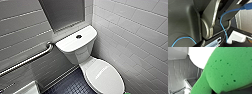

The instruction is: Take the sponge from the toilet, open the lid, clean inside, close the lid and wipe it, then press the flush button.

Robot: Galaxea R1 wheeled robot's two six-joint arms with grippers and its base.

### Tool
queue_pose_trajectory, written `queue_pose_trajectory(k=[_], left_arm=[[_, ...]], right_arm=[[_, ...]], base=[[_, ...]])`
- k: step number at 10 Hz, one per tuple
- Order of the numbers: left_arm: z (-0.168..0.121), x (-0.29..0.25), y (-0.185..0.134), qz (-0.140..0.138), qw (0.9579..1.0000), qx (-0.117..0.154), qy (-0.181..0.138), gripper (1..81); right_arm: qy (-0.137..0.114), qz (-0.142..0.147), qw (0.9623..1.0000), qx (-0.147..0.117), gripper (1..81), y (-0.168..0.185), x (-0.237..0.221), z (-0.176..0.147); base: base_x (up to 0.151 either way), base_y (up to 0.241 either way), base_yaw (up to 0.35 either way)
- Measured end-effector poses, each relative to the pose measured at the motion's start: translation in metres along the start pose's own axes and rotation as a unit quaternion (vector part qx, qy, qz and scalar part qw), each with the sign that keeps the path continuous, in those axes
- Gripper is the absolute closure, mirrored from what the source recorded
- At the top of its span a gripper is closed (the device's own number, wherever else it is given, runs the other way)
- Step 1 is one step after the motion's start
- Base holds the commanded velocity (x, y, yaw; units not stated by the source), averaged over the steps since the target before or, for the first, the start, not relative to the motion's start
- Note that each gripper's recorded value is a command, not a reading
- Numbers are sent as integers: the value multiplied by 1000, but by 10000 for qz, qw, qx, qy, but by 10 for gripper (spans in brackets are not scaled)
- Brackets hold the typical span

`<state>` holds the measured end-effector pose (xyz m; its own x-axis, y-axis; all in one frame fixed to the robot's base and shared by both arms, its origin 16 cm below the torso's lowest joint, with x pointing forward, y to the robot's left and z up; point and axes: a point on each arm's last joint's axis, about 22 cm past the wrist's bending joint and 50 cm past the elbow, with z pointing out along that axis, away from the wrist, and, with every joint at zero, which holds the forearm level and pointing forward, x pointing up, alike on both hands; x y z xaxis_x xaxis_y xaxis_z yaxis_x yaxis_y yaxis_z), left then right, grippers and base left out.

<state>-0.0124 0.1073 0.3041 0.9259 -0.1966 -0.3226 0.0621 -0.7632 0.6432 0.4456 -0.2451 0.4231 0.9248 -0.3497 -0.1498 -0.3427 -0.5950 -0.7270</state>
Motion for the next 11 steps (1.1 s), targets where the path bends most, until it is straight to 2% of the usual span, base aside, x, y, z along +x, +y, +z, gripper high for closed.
queue_pose_trajectory(k=[2, 4, 6, 7, 8, 11], left_arm=[[1, 0, 1, 3, 10000, -8, 0, 10], [0, 4, 0, 20, 10000, 1, 23, 10], [0, 4, 0, 19, 10000, 0, 22, 10], [0, 4, -1, 15, 10000, 2, 23, 10], [0, 4, 0, 15, 10000, 2, 20, 10], [-3, 2, -6, 10, 10000, 45, 4, 10]], right_arm=[[-132, -523, 9985, 134, 811, -39, 38, 18], [-356, -1006, 9940, 227, 811, -83, 67, 37], [-648, -1316, 9888, 260, 811, -121, 82, 73], [-762, -1378, 9874, 140, 811, -124, 89, 88], [-765, -1476, 9861, -37, 811, -123, 105, 103], [-539, -1755, 9822, -391, 811, -135, 160, 135]], base=[[0, 0, 0], [0, 0, 0], [0, 0, 0], [0, 0, 0], [0, 0, 0], [0, 0, 0]])
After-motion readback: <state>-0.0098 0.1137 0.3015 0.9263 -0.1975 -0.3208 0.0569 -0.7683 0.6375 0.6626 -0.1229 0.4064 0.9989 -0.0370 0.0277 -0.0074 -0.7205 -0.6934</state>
